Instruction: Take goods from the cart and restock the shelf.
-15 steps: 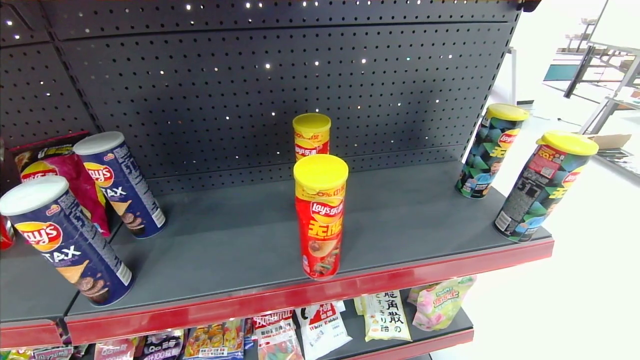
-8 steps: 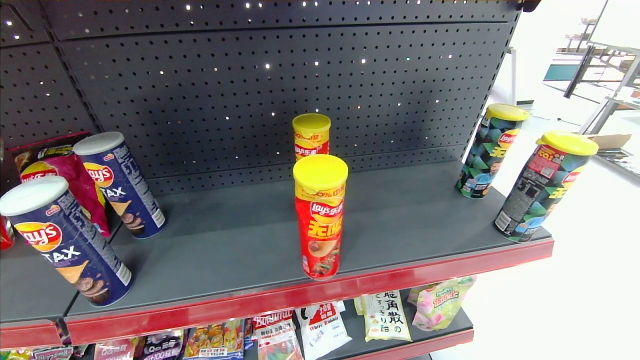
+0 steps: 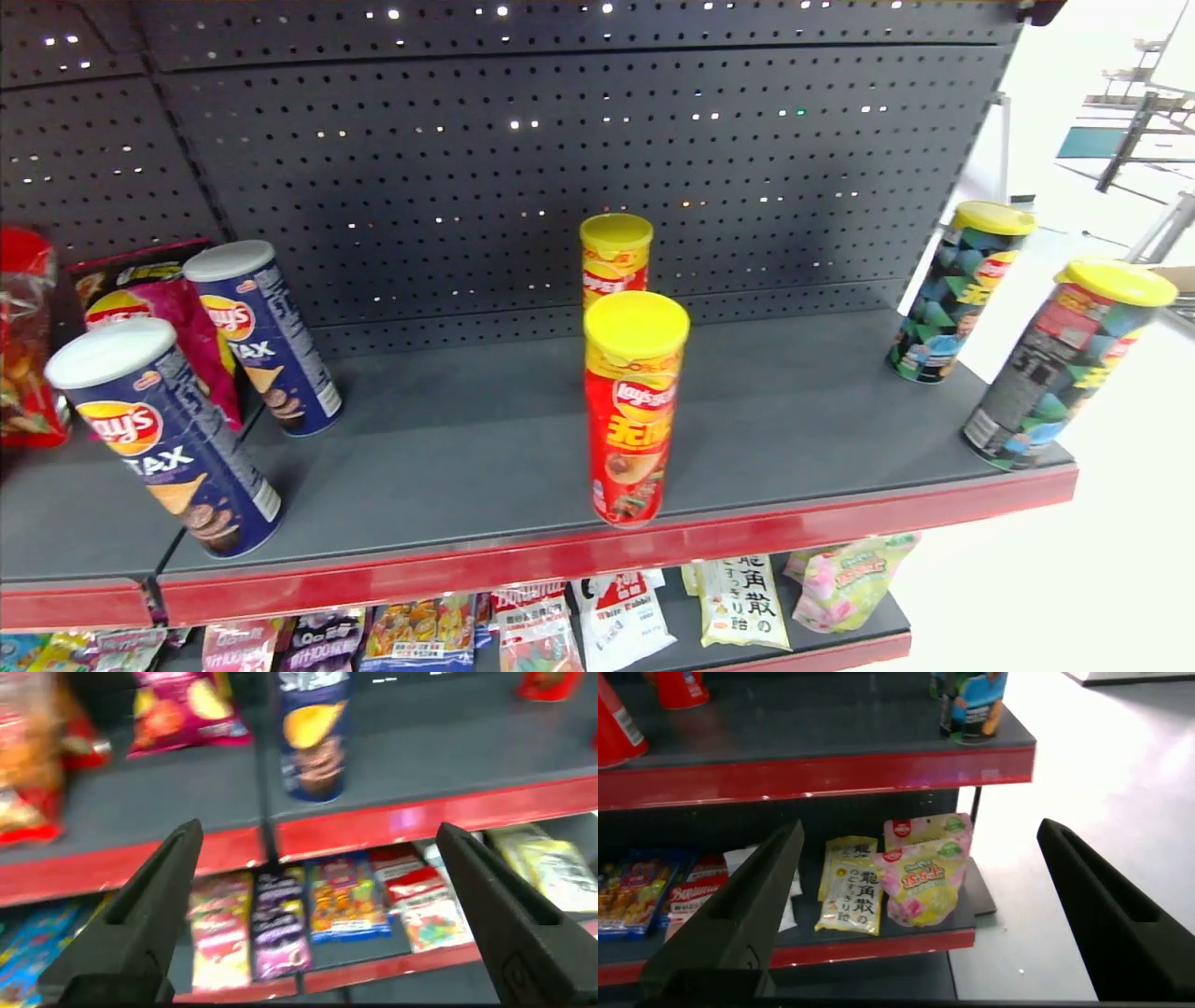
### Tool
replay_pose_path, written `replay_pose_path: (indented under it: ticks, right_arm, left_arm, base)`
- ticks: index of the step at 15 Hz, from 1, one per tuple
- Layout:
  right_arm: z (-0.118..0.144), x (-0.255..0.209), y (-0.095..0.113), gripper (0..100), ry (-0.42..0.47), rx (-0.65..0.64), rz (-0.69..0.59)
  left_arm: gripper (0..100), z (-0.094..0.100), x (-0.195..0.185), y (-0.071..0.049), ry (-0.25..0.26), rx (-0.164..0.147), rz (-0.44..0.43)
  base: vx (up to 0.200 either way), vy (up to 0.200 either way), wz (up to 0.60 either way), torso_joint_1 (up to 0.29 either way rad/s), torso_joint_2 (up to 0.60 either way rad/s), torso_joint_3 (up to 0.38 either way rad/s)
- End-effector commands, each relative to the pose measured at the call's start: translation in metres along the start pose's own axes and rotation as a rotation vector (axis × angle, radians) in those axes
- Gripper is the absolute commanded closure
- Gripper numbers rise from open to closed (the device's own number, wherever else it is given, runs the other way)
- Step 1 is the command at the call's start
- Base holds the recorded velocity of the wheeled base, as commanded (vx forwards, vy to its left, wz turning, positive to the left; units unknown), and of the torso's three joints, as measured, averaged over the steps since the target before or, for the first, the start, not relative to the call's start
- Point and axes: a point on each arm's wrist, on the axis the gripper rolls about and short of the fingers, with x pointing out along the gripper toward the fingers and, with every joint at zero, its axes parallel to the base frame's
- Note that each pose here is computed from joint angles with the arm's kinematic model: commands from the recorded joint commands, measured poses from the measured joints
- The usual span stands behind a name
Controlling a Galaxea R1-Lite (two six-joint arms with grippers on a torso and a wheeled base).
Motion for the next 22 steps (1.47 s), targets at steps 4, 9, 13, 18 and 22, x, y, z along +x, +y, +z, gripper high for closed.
replay_pose_path:
  ticks: [4, 9, 13, 18, 22]
  right_arm:
    - [0.000, 0.000, 0.000, 0, 0.001, 0.005, 0.001]
    - [0.001, 0.000, 0.000, 0, -0.002, -0.003, 0.010]
    - [0.000, 0.000, 0.001, 0, -0.003, -0.015, 0.045]
    - [0.127, 0.025, 0.001, 0, -0.029, 0.023, 0.153]
    - [0.130, 0.068, 0.006, 0, 0.110, -0.044, 0.344]
  left_arm:
    - [0, -0.011, 0.006, -0.003, 0.044, 0.017, -0.002]
    - [0, -0.023, 0.012, -0.007, 0.067, -0.046, -0.026]
    - [0, -0.017, 0.014, -0.007, 0.000, -0.190, -0.026]
    - [0, -0.026, 0.021, -0.011, -0.031, -0.058, -0.051]
    - [0, -0.026, 0.022, -0.012, -0.036, -0.053, -0.086]
  base:
    - [0.000, 0.000, 0.30, 0.002, 0.00, 0.002]
    - [0.000, 0.000, 0.00, 0.000, 0.00, 0.000]
    - [0.000, 0.000, 0.00, 0.000, 0.00, 0.000]
    - [0.000, 0.000, 0.00, 0.000, 0.00, 0.000]
    - [0.000, 0.000, 0.00, 0.000, 0.00, 0.000]
